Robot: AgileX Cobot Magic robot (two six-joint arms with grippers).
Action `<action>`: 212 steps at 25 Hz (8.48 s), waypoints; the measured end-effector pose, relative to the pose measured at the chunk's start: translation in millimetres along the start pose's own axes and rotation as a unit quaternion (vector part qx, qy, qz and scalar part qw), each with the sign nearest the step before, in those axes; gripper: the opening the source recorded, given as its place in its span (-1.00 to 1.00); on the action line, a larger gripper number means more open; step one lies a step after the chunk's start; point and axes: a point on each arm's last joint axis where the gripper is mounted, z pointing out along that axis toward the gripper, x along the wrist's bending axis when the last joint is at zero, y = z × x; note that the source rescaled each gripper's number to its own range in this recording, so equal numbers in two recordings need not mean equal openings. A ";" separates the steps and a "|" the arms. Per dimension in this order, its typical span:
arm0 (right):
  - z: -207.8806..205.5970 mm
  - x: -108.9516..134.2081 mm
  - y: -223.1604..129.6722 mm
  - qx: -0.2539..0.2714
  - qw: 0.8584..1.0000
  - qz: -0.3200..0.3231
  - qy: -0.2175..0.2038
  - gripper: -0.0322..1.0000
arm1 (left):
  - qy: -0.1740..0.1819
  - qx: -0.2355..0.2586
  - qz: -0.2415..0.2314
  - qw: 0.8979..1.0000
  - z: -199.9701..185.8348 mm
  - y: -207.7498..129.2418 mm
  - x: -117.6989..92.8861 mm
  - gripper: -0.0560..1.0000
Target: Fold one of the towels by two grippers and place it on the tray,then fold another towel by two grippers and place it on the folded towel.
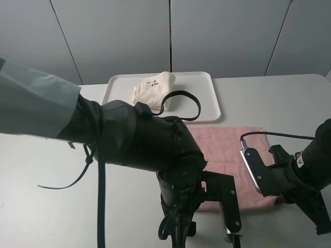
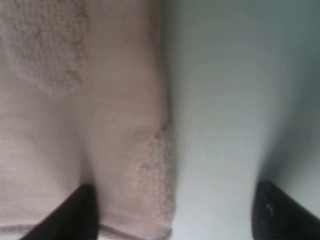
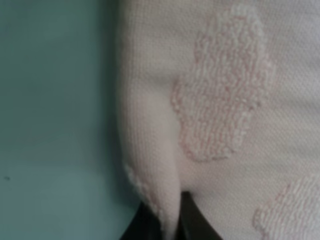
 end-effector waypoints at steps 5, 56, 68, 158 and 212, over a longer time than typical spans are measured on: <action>0.2 0.5 0.0 0.000 1.000 0.002 0.000 -0.92 | 0.023 0.000 0.011 1.000 -0.2 0.1 4.3 -0.38; -70.8 -13.5 3.2 -0.184 0.823 0.507 -0.177 -0.94 | 0.140 -0.146 -0.211 0.956 -57.9 -1.9 57.6 -0.86; -51.4 -40.6 9.3 -0.191 0.801 0.541 -0.169 -0.94 | 0.154 -0.163 -0.292 0.930 -57.6 -28.7 98.2 -0.86; -58.2 -145.6 -45.8 -0.046 0.693 0.718 -0.036 1.00 | -0.016 -0.015 -0.619 0.785 1.8 -31.5 185.6 0.97; 7.2 -159.7 -45.5 0.018 0.681 0.731 0.030 0.36 | -0.016 0.000 -0.620 0.784 10.5 -32.8 184.6 0.97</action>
